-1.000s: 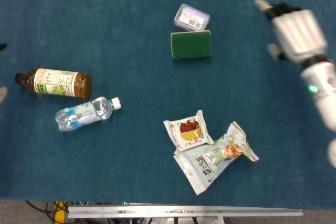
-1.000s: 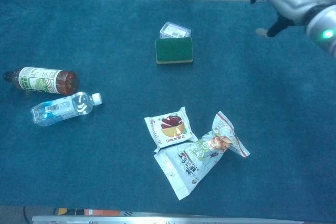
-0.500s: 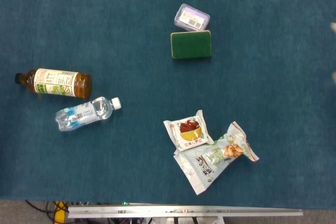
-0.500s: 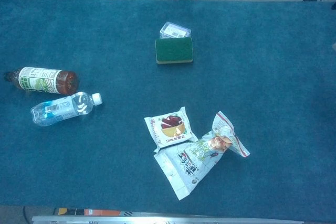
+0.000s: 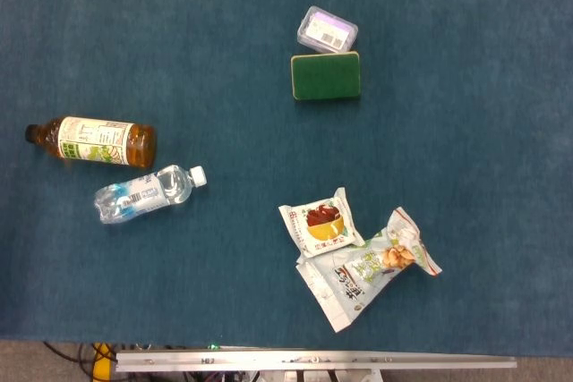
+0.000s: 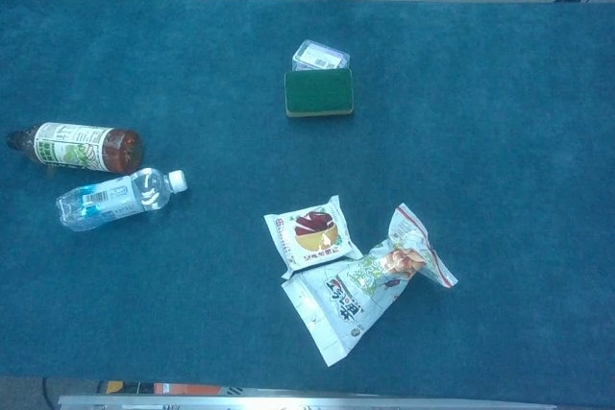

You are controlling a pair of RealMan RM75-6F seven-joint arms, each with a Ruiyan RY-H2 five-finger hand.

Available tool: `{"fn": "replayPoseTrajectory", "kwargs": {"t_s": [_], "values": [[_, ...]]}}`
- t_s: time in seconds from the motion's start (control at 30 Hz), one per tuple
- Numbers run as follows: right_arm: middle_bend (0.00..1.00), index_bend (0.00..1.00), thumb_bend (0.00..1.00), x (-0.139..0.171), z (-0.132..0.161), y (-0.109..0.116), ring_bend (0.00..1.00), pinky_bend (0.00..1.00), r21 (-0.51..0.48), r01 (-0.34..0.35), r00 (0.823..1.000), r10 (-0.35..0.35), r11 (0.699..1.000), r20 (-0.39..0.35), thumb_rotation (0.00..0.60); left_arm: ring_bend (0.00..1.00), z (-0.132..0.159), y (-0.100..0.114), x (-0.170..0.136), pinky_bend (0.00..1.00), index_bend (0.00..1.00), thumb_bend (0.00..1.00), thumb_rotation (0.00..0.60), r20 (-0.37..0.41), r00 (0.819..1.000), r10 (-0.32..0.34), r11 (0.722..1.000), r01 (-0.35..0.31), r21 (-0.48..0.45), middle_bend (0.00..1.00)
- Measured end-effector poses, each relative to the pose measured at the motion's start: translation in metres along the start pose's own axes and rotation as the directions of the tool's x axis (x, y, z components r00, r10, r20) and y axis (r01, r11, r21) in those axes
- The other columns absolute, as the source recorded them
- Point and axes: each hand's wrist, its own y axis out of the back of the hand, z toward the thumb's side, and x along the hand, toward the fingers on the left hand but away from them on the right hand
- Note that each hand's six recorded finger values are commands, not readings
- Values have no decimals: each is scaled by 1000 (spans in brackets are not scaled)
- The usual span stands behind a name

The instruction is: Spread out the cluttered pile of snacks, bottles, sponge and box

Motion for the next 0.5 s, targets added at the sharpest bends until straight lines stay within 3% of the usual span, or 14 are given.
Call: {"fn": "replayPoseTrajectory", "kwargs": {"t_s": [0.5], "values": [[288,72,263,0,-11,-1,230,382,-31,20,1000,-20,999,12,600,77,2,0,-1,232,148,257,600,-13,1000,4,1000,-4,3,129]]}}
